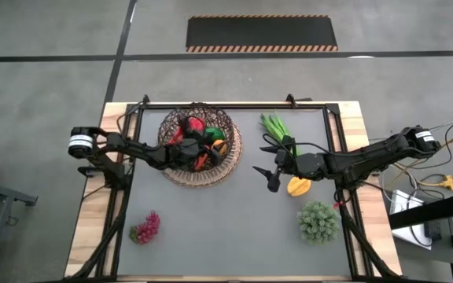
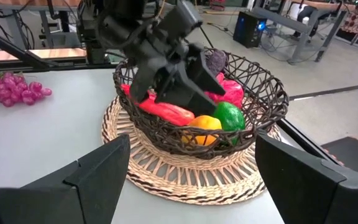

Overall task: Build produce basket
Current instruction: Put the green leaf lettuce into the black wire basket

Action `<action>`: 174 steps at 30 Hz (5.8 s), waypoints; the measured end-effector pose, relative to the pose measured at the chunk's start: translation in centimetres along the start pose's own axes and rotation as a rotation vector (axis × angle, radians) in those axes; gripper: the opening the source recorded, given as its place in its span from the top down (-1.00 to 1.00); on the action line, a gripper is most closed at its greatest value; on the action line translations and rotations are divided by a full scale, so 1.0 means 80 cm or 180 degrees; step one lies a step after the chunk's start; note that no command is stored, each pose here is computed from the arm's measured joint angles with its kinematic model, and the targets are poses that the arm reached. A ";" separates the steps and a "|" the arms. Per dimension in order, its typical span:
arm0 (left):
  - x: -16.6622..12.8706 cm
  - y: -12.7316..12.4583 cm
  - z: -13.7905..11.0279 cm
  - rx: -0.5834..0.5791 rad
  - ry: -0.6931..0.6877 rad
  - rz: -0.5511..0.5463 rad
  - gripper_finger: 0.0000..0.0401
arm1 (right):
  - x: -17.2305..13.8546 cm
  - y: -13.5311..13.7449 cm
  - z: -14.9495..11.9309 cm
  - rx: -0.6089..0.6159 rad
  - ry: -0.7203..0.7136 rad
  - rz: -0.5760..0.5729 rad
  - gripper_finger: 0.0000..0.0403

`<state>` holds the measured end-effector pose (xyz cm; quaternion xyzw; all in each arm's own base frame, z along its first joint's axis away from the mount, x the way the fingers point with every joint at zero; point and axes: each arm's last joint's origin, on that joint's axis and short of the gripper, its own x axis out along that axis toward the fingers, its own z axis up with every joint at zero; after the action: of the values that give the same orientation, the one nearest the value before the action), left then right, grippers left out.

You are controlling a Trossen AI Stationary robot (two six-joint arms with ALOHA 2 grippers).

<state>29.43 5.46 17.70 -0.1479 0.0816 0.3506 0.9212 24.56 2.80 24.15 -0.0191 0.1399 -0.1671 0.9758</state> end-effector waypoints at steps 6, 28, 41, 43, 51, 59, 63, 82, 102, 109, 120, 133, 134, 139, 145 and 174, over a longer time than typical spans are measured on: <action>-0.022 -0.006 0.033 -0.0022 -0.0234 -0.0248 -0.46 | 0.000 0.000 -0.001 0.0058 0.0024 -0.0001 -0.62; -0.184 -0.102 0.059 0.0738 -0.0782 -0.2310 -0.46 | 0.010 0.005 -0.014 0.0972 0.0354 -0.0078 -0.62; -0.204 -0.096 0.076 0.0796 -0.1019 -0.2392 -0.46 | 0.014 -0.017 0.033 0.0951 0.0823 -0.0447 -0.62; -0.207 -0.093 0.080 0.0770 -0.1056 -0.2396 -0.46 | 0.015 -0.029 0.031 0.0996 0.1018 -0.0617 -0.62; -0.214 -0.086 0.089 0.0841 -0.1205 -0.2381 -0.46 | 0.029 -0.088 0.002 0.1181 0.1945 -0.1528 -0.62; -0.216 -0.078 0.086 0.0885 -0.1229 -0.2351 -0.46 | 0.061 -0.138 -0.043 0.1332 0.2701 -0.1819 -0.62; -0.215 -0.076 0.084 0.0894 -0.1209 -0.2279 -0.46 | 0.076 -0.153 -0.066 0.1366 0.3021 -0.1829 -0.62; -0.215 -0.076 0.084 0.0891 -0.1213 -0.2272 -0.46 | 0.096 -0.163 -0.105 0.1271 0.3471 -0.1905 -0.59; -0.215 -0.076 0.084 0.0891 -0.1212 -0.2272 -0.46 | 0.096 -0.163 -0.104 0.1311 0.3452 -0.1931 0.19; -0.215 -0.076 0.084 0.0889 -0.1213 -0.2272 -0.46 | 0.087 -0.164 -0.088 0.1241 0.3320 -0.1837 0.28; -0.215 -0.076 0.084 0.0882 -0.1218 -0.2272 -0.46 | 0.024 -0.152 0.013 0.1132 0.1925 -0.1358 0.38; -0.216 -0.076 0.087 0.0818 -0.1283 -0.2276 -0.46 | -0.016 -0.077 0.058 0.0645 -0.0196 0.0388 0.47; -0.216 -0.076 0.087 0.0820 -0.1279 -0.2276 -0.46 | -0.015 -0.074 0.056 0.0654 -0.0314 0.0576 0.47; -0.213 -0.081 0.085 0.0777 -0.1310 -0.2286 -0.46 | -0.011 -0.061 0.049 0.0588 -0.0886 0.1636 0.47; -0.200 -0.099 0.071 0.0635 -0.1476 -0.2327 -0.46 | 0.004 -0.047 0.034 0.0428 -0.1328 0.2160 0.47; -0.097 -0.176 0.056 0.0594 -0.1660 -0.2098 -0.46 | 0.060 -0.027 -0.001 0.0393 -0.1671 0.2548 0.47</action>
<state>33.30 -7.86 26.91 0.0115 -0.1742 0.0543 0.9831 28.21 -0.81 22.94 0.0527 -0.1249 0.2242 0.9651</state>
